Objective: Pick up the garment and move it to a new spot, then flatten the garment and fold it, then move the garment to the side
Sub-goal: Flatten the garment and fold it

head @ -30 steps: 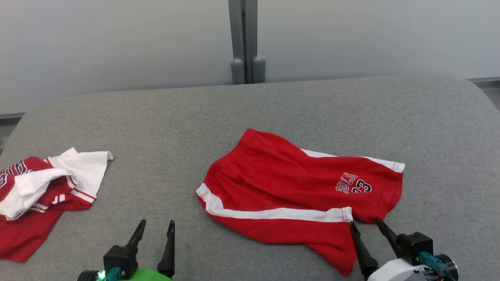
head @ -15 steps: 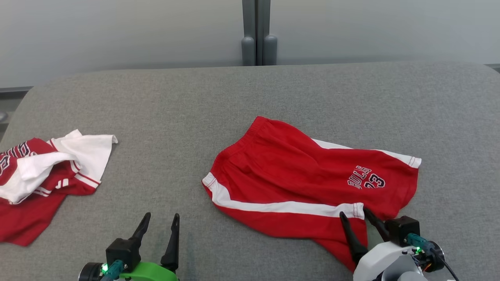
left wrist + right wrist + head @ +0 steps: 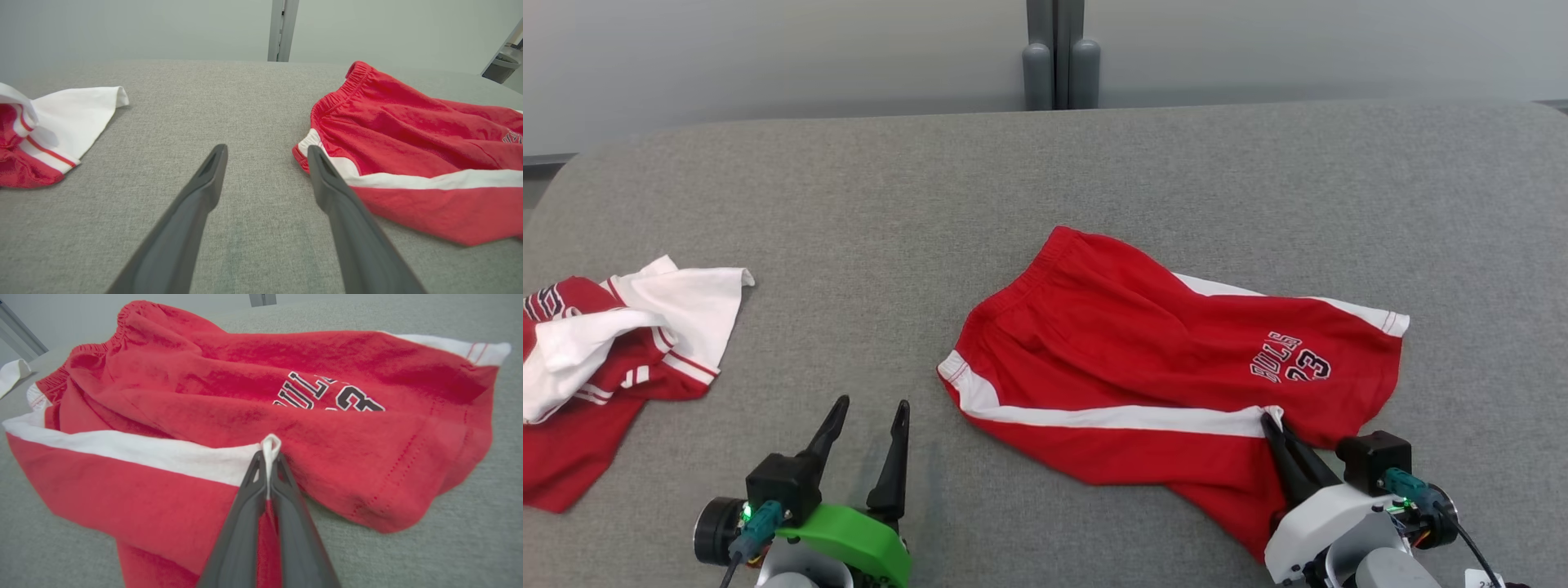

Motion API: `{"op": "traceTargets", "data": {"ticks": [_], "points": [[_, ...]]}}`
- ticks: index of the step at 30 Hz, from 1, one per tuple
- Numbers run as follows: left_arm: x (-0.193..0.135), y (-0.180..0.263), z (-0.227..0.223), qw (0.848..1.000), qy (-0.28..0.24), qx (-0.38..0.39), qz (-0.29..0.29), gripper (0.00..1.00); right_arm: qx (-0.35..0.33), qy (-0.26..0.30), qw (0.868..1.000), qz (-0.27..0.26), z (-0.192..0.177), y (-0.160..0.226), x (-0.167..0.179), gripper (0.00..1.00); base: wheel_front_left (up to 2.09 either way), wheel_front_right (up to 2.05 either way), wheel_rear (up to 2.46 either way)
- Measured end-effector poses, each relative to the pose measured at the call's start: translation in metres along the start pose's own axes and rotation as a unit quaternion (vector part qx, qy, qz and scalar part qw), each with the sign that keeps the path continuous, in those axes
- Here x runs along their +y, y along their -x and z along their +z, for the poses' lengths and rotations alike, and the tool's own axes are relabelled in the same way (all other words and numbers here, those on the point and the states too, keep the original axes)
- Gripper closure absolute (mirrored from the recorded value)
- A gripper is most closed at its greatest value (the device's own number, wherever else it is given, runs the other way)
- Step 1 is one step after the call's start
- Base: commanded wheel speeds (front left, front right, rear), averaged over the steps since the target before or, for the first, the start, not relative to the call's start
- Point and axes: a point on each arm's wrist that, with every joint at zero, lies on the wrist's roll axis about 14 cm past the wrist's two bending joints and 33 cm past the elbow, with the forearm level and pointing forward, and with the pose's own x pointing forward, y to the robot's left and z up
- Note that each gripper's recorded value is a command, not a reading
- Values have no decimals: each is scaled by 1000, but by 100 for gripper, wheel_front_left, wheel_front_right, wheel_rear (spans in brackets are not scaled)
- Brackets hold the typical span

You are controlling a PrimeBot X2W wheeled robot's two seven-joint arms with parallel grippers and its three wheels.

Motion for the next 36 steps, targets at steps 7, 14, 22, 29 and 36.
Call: {"op": "traceTargets", "data": {"ticks": [7,14,22,29,36], "points": [[-29,-21,-4,998,15,15,-61,0,-17,3,999,-32,8,7,-22,100,0,0,0],[-44,-36,-18,992,26,53,-112,0,-19,5,998,-55,7,17,-36,100,0,0,0],[-50,-52,-34,985,37,94,-143,0,-10,3,997,-73,0,21,-48,100,0,0,0],[-64,-48,-50,976,49,127,-171,44,-6,1,997,-81,-3,23,-54,100,0,0,0],[-70,-43,-47,973,50,128,-185,100,-9,2,997,-80,-1,21,-54,100,0,0,0]]}}
